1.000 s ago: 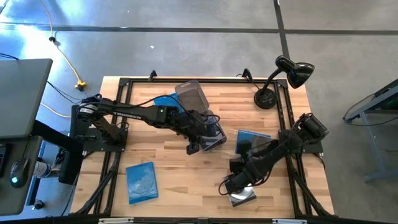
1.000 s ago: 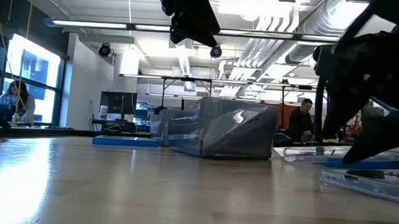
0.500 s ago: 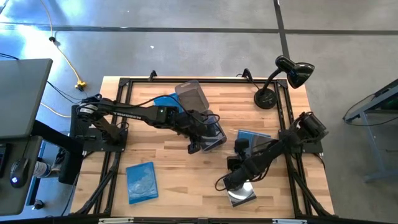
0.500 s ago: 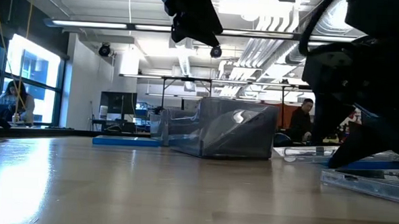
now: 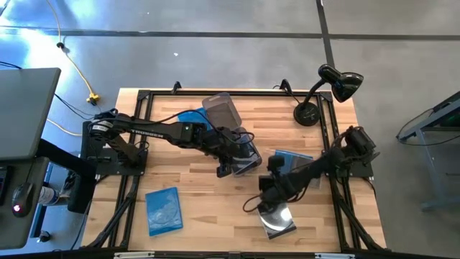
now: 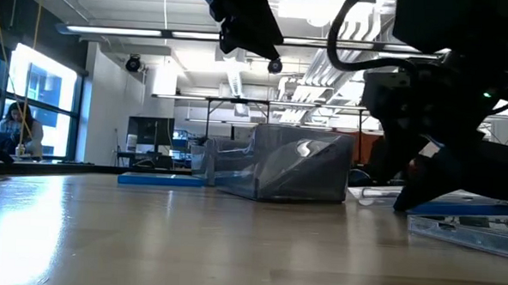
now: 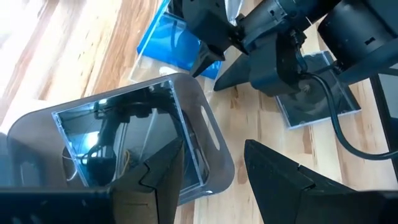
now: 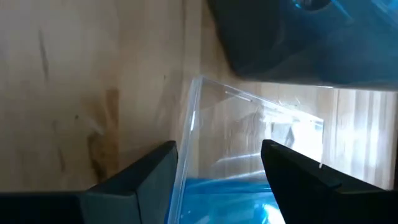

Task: Pick & place jewel cases by type
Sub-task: Put the left black CD case into the bottom black bin

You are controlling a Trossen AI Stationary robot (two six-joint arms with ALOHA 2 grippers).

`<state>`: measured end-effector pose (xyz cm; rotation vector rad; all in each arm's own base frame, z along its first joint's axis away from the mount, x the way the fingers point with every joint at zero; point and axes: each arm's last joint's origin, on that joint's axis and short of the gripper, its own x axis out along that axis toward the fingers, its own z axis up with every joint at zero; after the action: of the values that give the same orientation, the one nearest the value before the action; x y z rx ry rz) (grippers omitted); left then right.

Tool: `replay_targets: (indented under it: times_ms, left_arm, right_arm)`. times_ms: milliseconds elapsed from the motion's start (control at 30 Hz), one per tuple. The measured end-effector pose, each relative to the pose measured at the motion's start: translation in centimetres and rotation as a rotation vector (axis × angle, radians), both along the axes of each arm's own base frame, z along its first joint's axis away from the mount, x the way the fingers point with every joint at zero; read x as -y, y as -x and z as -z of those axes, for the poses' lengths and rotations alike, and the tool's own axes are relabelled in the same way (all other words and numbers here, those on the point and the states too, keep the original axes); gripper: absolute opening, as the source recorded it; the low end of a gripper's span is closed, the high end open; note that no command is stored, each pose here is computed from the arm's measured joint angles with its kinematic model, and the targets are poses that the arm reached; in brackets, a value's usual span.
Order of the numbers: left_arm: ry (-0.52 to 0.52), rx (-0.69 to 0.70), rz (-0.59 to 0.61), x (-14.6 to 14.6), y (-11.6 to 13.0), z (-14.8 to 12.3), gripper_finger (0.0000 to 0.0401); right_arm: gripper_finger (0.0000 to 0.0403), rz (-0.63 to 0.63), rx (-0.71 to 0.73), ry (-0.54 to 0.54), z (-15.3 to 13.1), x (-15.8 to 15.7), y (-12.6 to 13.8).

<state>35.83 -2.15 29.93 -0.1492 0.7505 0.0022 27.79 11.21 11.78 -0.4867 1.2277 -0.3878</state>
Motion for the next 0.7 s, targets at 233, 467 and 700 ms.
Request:
replay_targets:
  times_ms: [233, 467, 700]
  left_arm:
    - [-0.013, -0.004, 0.011, 0.0, 0.03, 0.03, 0.0168]
    - [-0.015, -0.004, 0.013, 0.0, 0.03, 0.03, 0.0168]
    - [-0.015, -0.004, 0.013, 0.0, 0.03, 0.03, 0.0168]
  right_arm:
    - [0.0198, -0.006, -0.035, -0.047, 0.13, 0.19, -0.06]
    - [0.0146, -0.007, -0.056, -0.048, 0.22, 0.22, 0.1]
    - [0.0111, -0.011, -0.065, -0.058, 0.24, 0.2, 0.13]
